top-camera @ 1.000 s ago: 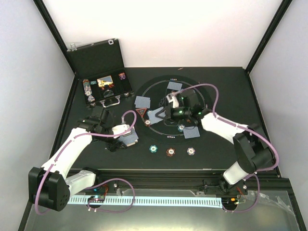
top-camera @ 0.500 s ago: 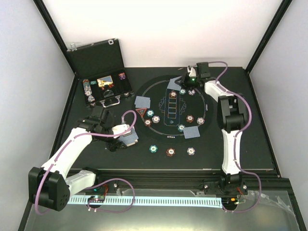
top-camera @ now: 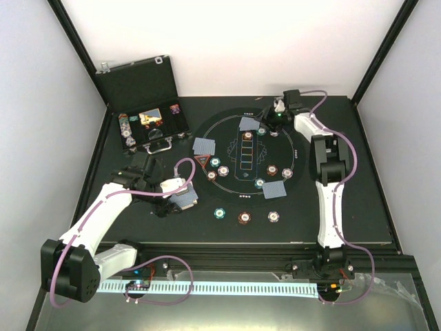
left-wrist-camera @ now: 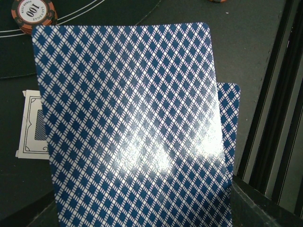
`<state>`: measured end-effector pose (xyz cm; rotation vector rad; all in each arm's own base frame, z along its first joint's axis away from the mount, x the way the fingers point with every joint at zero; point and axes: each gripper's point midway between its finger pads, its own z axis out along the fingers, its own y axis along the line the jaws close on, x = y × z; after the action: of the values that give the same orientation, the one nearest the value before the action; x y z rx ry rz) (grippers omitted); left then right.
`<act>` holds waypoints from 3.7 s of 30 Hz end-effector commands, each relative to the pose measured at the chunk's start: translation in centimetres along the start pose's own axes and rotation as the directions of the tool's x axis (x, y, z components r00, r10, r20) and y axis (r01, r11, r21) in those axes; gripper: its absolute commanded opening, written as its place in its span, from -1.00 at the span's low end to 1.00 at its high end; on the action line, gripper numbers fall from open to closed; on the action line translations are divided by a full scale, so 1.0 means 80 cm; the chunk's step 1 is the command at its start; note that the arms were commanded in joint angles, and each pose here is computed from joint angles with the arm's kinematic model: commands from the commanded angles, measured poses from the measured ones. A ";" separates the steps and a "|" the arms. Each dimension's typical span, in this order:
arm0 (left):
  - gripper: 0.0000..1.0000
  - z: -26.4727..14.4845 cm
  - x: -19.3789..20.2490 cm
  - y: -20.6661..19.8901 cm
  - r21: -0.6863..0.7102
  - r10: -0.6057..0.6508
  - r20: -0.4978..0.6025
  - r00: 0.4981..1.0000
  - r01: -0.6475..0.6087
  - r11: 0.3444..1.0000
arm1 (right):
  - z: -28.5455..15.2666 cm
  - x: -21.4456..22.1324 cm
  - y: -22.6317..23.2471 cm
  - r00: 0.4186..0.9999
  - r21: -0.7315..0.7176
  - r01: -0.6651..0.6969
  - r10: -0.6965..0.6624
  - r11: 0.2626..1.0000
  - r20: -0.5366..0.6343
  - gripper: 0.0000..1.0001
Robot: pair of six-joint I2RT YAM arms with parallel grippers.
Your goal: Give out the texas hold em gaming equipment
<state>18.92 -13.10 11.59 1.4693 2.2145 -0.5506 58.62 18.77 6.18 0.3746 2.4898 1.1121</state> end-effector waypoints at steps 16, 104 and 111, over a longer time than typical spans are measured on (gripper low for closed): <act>-0.97 -0.012 -0.016 0.003 -0.018 0.015 0.030 0.999 -0.014 1.000 | -0.149 0.265 0.154 0.973 -0.280 0.198 -0.223 0.939 -0.060 0.82; -0.97 -0.010 -0.014 0.005 -0.019 0.026 0.024 0.999 -0.026 0.999 | -0.189 0.331 -0.062 0.990 -0.009 -0.010 0.009 1.000 -0.139 -0.96; -0.97 -0.010 -0.015 0.004 -0.013 0.023 0.027 0.999 -0.023 1.000 | -0.200 0.331 -0.087 0.994 0.118 -0.010 0.023 0.993 -0.110 -0.60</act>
<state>19.33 -13.14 11.99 1.4694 2.2117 -0.5433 27.72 15.74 4.75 0.3775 2.6254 1.1731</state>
